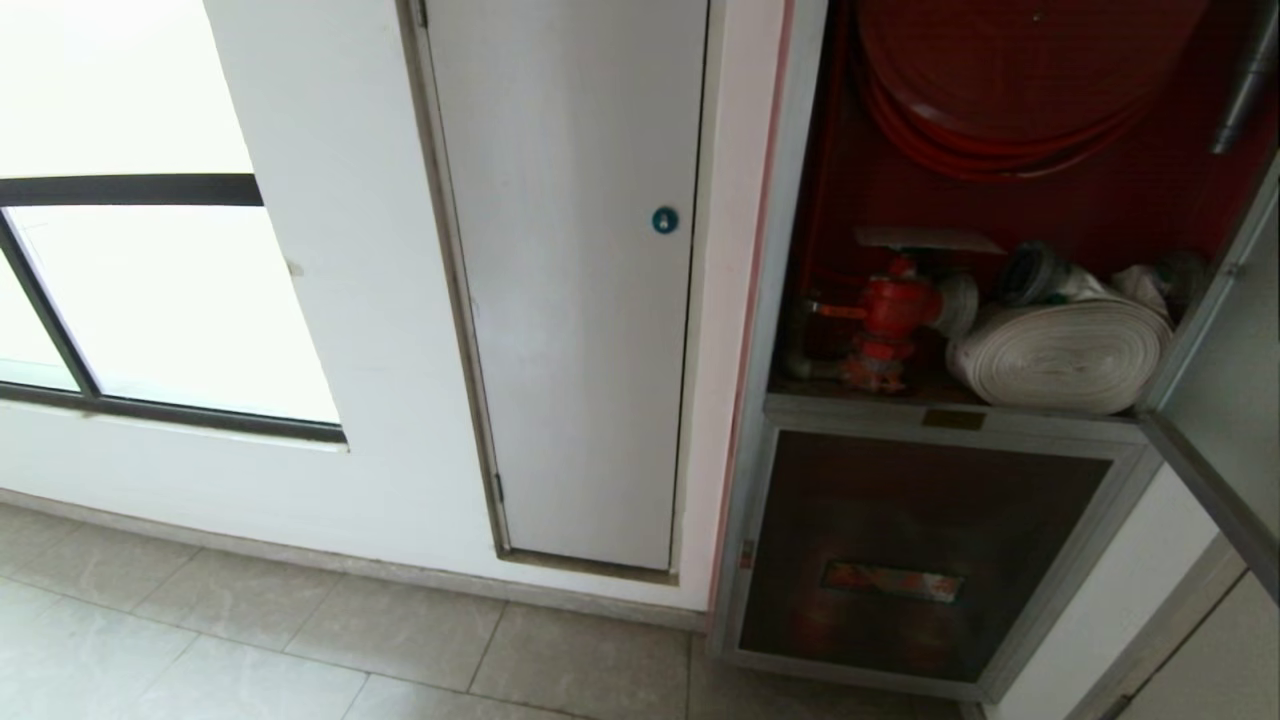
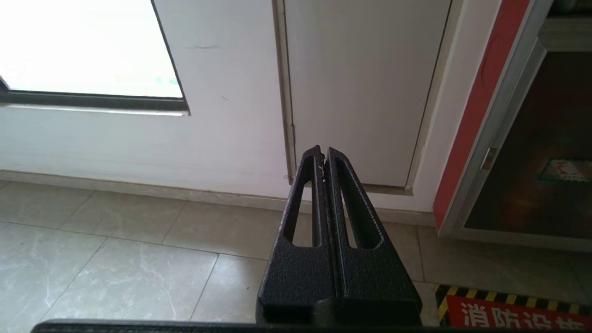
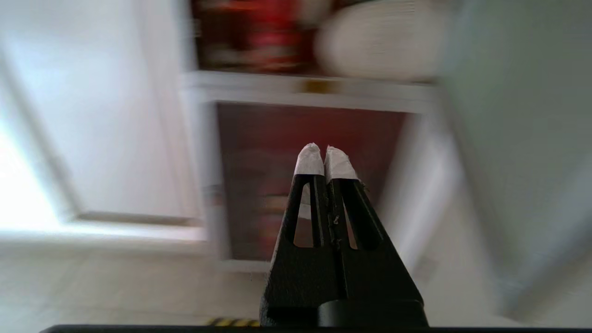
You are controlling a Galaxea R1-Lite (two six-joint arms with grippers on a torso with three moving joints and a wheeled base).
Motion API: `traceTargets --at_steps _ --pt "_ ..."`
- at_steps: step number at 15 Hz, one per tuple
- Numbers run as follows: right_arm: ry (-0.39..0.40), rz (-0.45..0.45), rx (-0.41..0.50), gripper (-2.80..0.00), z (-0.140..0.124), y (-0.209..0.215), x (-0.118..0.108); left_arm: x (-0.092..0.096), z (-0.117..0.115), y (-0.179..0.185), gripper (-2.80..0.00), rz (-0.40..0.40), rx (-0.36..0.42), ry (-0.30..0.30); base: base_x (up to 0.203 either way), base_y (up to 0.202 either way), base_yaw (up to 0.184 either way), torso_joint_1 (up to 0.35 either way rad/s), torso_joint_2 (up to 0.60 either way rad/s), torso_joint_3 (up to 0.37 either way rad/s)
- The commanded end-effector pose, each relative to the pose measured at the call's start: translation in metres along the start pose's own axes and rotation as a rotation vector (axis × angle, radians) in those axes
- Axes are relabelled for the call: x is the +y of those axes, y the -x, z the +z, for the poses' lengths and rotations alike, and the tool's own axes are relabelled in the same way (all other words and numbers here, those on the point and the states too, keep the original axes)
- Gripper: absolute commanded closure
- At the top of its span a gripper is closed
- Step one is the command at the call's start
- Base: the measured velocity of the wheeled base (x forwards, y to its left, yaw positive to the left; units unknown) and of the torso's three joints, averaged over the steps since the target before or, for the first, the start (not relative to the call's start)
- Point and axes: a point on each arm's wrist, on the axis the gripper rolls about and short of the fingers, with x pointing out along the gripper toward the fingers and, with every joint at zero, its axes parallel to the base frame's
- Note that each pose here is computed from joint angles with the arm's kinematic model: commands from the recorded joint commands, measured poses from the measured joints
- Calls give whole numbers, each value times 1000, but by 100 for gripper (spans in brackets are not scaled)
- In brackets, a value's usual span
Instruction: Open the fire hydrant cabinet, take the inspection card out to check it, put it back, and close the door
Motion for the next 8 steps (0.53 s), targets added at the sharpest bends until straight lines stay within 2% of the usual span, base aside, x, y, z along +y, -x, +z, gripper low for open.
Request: traceTargets --at_steps 1,4,8 --pt "20 -221 58 0 31 -13 -4 0 -2 -1 0 0 7 1 0 0 0 0 0 0" --pt "33 -386 58 0 50 -19 -7 0 -2 -1 0 0 7 0 0 0 0 0 0 0" --pt "-4 -649 -9 0 72 -35 -10 0 -2 -1 0 0 7 0 0 0 0 0 0 0"
